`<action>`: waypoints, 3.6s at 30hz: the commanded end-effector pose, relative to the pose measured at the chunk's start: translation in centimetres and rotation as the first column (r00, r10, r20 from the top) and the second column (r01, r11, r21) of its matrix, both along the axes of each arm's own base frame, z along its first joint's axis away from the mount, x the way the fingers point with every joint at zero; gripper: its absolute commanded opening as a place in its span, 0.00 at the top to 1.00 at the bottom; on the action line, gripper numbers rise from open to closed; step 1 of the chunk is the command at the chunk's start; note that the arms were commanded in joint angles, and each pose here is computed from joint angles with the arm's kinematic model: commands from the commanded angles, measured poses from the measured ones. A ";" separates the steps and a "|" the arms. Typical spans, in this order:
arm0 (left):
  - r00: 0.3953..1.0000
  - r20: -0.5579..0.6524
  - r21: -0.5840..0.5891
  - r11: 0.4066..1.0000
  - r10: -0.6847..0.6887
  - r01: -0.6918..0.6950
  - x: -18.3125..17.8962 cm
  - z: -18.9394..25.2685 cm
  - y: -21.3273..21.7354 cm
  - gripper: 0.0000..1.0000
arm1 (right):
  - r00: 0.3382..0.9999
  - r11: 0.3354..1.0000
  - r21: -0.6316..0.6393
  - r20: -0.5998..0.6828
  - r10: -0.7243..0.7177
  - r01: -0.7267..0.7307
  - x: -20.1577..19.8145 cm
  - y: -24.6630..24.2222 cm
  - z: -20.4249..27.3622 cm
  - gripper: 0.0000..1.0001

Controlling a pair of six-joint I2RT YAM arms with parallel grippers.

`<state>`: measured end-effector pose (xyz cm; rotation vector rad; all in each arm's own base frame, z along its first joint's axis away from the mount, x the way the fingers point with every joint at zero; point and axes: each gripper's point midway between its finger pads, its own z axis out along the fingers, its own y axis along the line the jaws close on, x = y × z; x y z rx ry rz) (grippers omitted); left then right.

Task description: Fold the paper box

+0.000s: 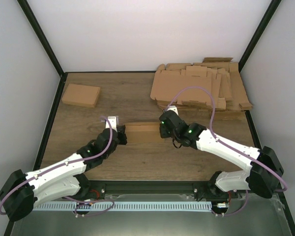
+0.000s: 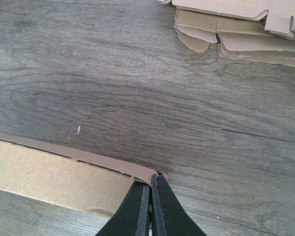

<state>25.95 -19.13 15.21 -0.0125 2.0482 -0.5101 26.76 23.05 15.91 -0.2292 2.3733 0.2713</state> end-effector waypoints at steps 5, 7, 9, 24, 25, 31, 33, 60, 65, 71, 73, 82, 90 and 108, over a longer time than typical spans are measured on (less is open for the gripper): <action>0.997 -0.052 0.060 0.997 -0.049 0.052 -1.0 -2.0 0.0 0.96 | 0.999 0.996 -0.078 -0.045 0.029 -0.033 -0.7 -0.4 -2.1 0.98; 0.998 -0.053 0.072 0.996 -0.046 0.049 -0.9 -2.0 0.1 0.96 | 0.999 0.996 -0.083 -0.042 0.024 -0.028 -0.7 -0.6 -2.1 0.98; 0.997 -0.056 0.080 0.995 -0.050 0.054 -1.0 -2.1 0.1 0.96 | 0.998 0.996 -0.079 -0.050 0.023 -0.027 -0.8 -0.5 -2.4 0.98; 0.989 -0.127 0.067 0.994 -0.077 0.086 -2.1 -4.4 0.0 0.96 | 0.992 0.999 -0.028 -0.124 0.013 -0.017 -3.0 -1.6 -7.1 0.99; 0.989 -0.128 0.069 0.994 -0.077 0.086 -2.2 -4.5 0.1 0.96 | 0.992 0.999 -0.032 -0.128 0.014 -0.018 -3.1 -1.7 -7.4 0.99; 0.985 -0.150 0.057 0.994 -0.086 0.095 -2.7 -5.3 0.1 0.96 | 0.990 0.999 -0.046 -0.143 0.017 -0.024 -3.5 -2.0 -8.8 0.99; 0.984 -0.159 0.049 0.994 -0.086 0.095 -2.8 -5.7 0.1 0.96 | 0.989 0.998 -0.049 -0.149 0.022 -0.029 -3.8 -2.2 -9.2 0.99; 0.972 -0.234 -0.156 0.988 -0.032 -0.005 -3.3 5.3 0.3 0.01 | 0.992 0.999 -0.038 -0.122 0.029 -0.034 -4.0 -2.7 -10.1 0.99; 0.954 -0.300 -0.224 0.970 0.019 -0.090 -2.4 6.6 1.2 0.00 | 0.993 0.999 -0.037 -0.117 0.030 -0.034 -3.9 -2.6 -9.9 0.99; 0.919 -0.390 -0.432 0.894 -0.063 -0.122 -1.1 5.5 1.0 0.02 | 0.993 0.999 -0.036 -0.118 0.024 -0.029 -3.9 -2.7 -9.9 0.99; 0.910 -0.407 -0.483 0.864 -0.079 -0.141 -0.8 4.9 0.9 0.15 | 0.993 0.999 -0.035 -0.119 0.023 -0.028 -4.0 -2.7 -9.9 0.99; 0.894 -0.442 -0.531 0.825 -0.072 -0.196 -0.6 2.5 1.4 0.47 | 0.993 0.999 -0.036 -0.116 0.022 -0.026 -4.0 -2.8 -9.8 0.99; 0.872 -0.484 -0.624 0.729 -0.076 -0.282 0.0 1.3 2.0 0.37 | 0.993 0.999 -0.037 -0.116 0.024 -0.029 -4.0 -2.8 -9.8 0.99; 0.810 -0.562 -0.724 0.574 -0.169 -0.383 0.3 0.2 0.4 0.40 | 0.993 0.999 -0.035 -0.118 0.025 -0.030 -4.0 -2.7 -9.9 0.99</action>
